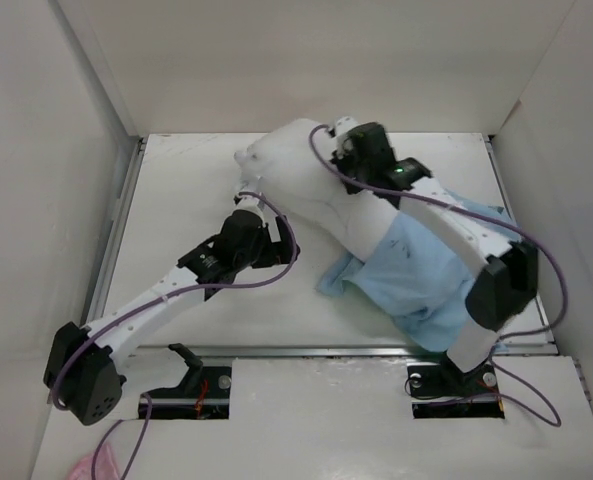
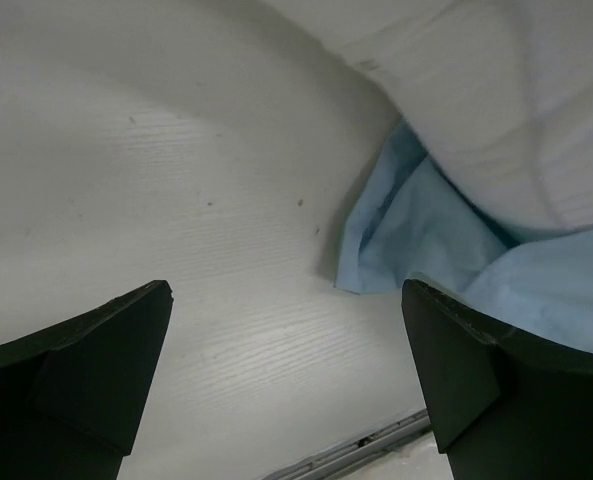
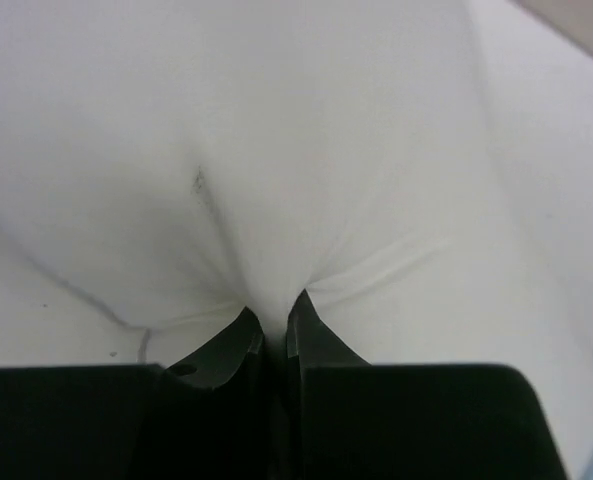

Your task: Put the pillow into the pillowcase

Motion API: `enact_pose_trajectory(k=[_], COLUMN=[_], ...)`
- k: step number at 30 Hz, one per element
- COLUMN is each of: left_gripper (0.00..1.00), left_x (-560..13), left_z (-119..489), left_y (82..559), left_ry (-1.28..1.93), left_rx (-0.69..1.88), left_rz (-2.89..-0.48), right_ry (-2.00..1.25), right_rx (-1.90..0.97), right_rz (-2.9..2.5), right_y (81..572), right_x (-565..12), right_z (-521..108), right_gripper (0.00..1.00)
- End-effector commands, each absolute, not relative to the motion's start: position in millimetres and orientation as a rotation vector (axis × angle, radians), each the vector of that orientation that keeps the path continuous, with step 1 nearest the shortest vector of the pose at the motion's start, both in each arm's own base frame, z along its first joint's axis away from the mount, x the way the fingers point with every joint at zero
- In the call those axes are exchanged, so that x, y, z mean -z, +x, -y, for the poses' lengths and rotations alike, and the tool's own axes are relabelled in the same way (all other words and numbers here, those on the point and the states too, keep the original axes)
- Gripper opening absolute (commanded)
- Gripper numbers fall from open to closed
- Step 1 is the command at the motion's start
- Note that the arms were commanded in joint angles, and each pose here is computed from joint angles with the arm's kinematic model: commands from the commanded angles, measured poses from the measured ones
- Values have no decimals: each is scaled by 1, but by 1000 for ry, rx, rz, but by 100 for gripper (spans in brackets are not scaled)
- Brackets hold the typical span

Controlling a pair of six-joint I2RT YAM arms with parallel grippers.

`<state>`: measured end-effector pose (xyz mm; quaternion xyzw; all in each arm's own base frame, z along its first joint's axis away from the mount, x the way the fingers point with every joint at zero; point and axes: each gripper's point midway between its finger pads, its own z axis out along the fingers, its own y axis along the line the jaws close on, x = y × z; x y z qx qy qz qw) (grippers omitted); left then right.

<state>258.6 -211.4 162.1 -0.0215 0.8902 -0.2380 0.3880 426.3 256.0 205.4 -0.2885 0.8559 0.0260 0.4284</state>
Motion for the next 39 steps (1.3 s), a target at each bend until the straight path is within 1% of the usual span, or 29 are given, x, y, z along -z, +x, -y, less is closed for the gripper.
enact_pose_trajectory(k=[1,3,5,6,7,9,10,11,12,14,15,17,19,22,26,28,31,33,34,36,37,39], left_gripper=[100,100,100,100,100,100,100,100,100,100,100,100,100,100,100,100,100,100,100,100,100,100], left_x=[-160,-152,-149,-139,-143,-150,-140,-155,-163,-160,-162,-168,-167,-168,-186,-188,-174,-155,-160,-145,-149,-175], left_z=[240,257,271,278,289,309,315,327,337,349,355,361,361,354,366,380,384,375,368,351,345,342], left_y=[261,266,269,274,278,278,279,284,277,277,270,267,256,264,266,255,243,242,244,249,251,248], left_ry=[-41,-40,-48,-54,-23,22,42,80,153,184,222,262,252,210,264,357,410,414,436,475,488,565], left_rx=[777,841,933,954,1012,1149,1188,1270,1362,1443,1510,1587,1667,1651,1681,1717,1723,1626,1550,1300,1247,1220], left_rz=[-2258,-2273,-2292,-2322,-2298,-2301,-2321,-2252,-2233,-2232,-2241,-2193,-2196,-2183,-2129,-2124,-2168,-2217,-2189,-2214,-2189,-2066], right_ry=[-421,-400,-390,-389,-391,-354,-357,-354,-337,-324,-309,-298,-298,-296,-256,-232,-186,-177,-179,-184,-184,-193], right_rx=[-314,-314,-319,-320,-318,-333,-332,-333,-336,-347,-335,-345,-345,-361,-359,-335,-292,-284,-282,-277,-277,-282], right_rz=[-1723,-1680,-1651,-1646,-1655,-1617,-1629,-1617,-1620,-1603,-1596,-1588,-1588,-1580,-1563,-1565,-1561,-1560,-1569,-1590,-1590,-1600], right_y=[419,410,400,397,394,388,389,386,387,385,383,384,384,378,376,378,379,381,384,386,386,386], right_x=[-386,-407,-420,-421,-416,-431,-425,-430,-430,-437,-440,-443,-443,-444,-444,-444,-452,-455,-452,-445,-445,-442], right_z=[-217,-207,-198,-196,-195,-188,-188,-186,-183,-183,-179,-179,-179,-179,-174,-169,-158,-157,-158,-159,-159,-159], right_gripper=[0,0,0,0,0,0,0,0,0,0,0,0,0,0,0,0,0,0,0,0,0,0])
